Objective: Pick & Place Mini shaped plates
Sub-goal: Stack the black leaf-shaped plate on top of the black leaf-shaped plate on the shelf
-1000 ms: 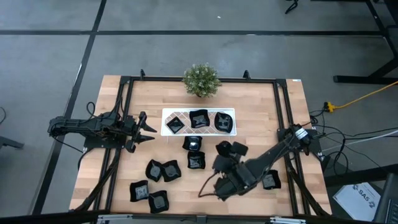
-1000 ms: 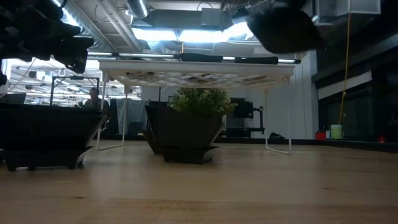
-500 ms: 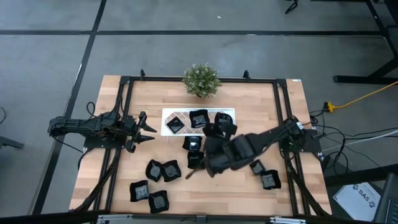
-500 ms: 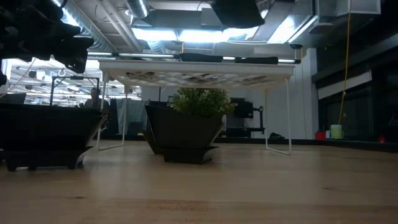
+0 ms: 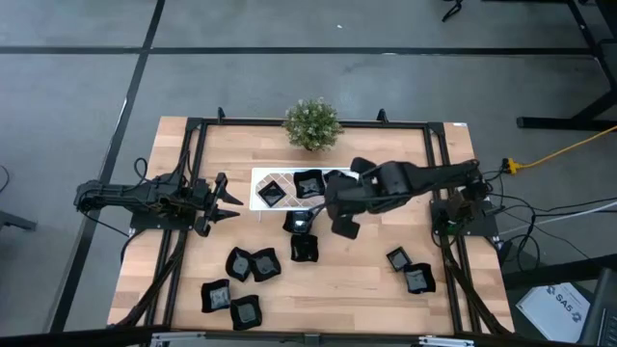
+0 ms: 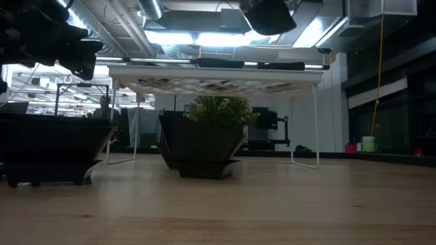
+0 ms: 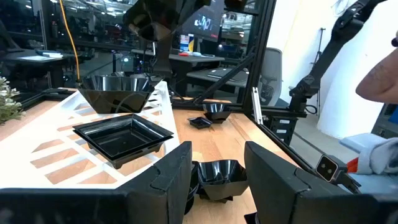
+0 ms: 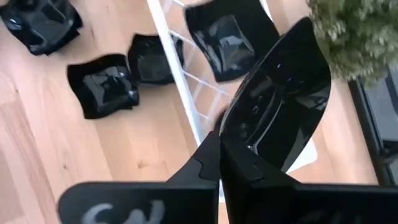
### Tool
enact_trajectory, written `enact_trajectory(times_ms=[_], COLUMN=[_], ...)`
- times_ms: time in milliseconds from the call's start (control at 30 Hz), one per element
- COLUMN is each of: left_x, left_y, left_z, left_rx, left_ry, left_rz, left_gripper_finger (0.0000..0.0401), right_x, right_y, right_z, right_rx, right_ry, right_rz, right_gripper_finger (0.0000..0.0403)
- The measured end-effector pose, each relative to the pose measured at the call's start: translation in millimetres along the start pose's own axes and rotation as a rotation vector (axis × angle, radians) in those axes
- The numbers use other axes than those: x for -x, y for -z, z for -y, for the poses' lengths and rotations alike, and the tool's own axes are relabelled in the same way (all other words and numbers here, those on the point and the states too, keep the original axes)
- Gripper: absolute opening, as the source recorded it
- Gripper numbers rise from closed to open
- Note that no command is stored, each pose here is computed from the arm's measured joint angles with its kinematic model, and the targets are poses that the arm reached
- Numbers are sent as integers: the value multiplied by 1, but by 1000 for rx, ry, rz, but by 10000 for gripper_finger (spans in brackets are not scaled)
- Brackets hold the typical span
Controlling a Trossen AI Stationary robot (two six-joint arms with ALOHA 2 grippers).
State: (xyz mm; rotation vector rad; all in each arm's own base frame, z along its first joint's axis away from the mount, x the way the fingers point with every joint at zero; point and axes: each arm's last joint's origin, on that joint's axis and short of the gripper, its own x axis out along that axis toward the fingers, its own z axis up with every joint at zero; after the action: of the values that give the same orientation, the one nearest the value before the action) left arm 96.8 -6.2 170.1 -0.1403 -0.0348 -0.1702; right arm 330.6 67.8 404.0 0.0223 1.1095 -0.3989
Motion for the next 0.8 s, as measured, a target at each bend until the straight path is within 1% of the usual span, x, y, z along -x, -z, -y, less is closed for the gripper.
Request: enact_trajectory(times_ms=[167,267,400,600,800], left_x=[0,0,0,0,0], left_y=[0,0,0,0,0], left_z=[0,0,0,0,0], left_rx=[0,0,0,0,0], left_ry=[0,0,0,0,0], left_rz=[0,0,0,0,0], left_gripper_finger=[143,143,143,143,143], right_x=[-8,-17,-27,-42,-55], right_y=[13,22,27,30,28], right_z=[17,22,21,16,9], right_rx=[-49,-72,-117,-191,-210], right_ry=[27,51,98,126,90], right_rz=[-61,-108,-133,-163,-120], right_gripper_finger=[3,3,3,3,5])
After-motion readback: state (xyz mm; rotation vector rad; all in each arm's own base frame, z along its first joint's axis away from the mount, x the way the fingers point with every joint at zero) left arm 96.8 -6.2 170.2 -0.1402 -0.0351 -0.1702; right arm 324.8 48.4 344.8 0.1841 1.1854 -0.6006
